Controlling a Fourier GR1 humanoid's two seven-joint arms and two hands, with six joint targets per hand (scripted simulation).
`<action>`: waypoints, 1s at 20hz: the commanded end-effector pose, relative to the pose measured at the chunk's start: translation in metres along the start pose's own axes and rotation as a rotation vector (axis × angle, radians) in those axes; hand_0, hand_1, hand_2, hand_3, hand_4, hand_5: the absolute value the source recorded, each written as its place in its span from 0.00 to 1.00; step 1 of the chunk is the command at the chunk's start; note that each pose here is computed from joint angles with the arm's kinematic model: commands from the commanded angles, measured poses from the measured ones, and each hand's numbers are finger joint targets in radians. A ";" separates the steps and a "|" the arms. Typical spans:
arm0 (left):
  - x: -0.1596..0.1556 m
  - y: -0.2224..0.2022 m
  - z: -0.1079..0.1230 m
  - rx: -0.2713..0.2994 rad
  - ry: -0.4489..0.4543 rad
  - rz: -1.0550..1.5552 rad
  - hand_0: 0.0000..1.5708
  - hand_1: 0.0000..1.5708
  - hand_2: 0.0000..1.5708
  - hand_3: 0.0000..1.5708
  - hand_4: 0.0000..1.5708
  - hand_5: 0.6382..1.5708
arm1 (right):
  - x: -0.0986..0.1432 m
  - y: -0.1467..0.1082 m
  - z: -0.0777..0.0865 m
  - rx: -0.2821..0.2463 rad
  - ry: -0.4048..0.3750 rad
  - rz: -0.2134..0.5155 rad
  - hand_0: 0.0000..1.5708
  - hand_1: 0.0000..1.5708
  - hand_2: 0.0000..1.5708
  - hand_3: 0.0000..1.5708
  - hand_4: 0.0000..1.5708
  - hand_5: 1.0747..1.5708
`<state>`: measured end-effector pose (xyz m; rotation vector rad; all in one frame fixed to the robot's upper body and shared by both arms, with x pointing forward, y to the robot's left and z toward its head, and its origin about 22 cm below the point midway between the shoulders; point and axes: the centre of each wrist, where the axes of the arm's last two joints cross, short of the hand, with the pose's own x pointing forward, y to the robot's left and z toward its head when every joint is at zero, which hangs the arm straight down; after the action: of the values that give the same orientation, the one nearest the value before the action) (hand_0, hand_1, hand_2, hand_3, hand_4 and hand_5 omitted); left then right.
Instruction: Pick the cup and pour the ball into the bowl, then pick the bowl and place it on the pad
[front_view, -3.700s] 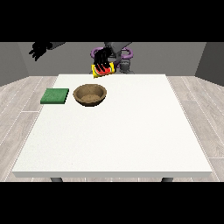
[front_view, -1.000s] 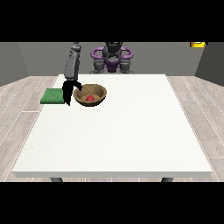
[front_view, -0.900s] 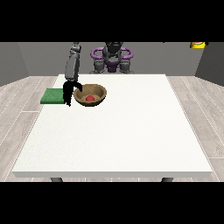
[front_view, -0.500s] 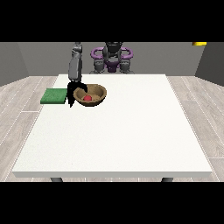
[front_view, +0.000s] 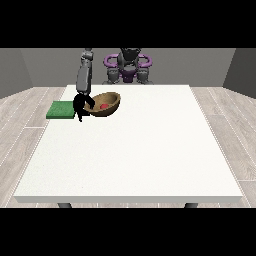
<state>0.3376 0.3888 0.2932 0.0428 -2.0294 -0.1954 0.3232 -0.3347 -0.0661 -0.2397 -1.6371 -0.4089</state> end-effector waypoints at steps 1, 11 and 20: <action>-0.001 -0.003 0.000 -0.016 -0.019 0.015 0.00 0.00 0.00 0.00 0.70 0.94 | -0.013 -0.040 0.013 -0.121 0.222 0.202 1.00 1.00 1.00 0.98 0.59 0.88; -0.031 0.025 0.013 0.053 0.092 0.018 0.00 0.00 0.00 0.00 0.76 0.95 | 0.064 -0.066 -0.034 -0.152 0.232 0.356 1.00 1.00 1.00 0.68 0.65 0.97; -0.063 0.045 0.038 0.120 0.190 0.002 0.00 0.00 0.00 0.00 0.77 0.97 | 0.156 -0.084 -0.076 -0.086 0.281 0.482 1.00 1.00 1.00 0.43 0.69 0.99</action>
<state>0.3327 0.4484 0.2367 0.1122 -1.8857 -0.0803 0.3378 -0.4341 0.0446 -0.5600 -1.2710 -0.1677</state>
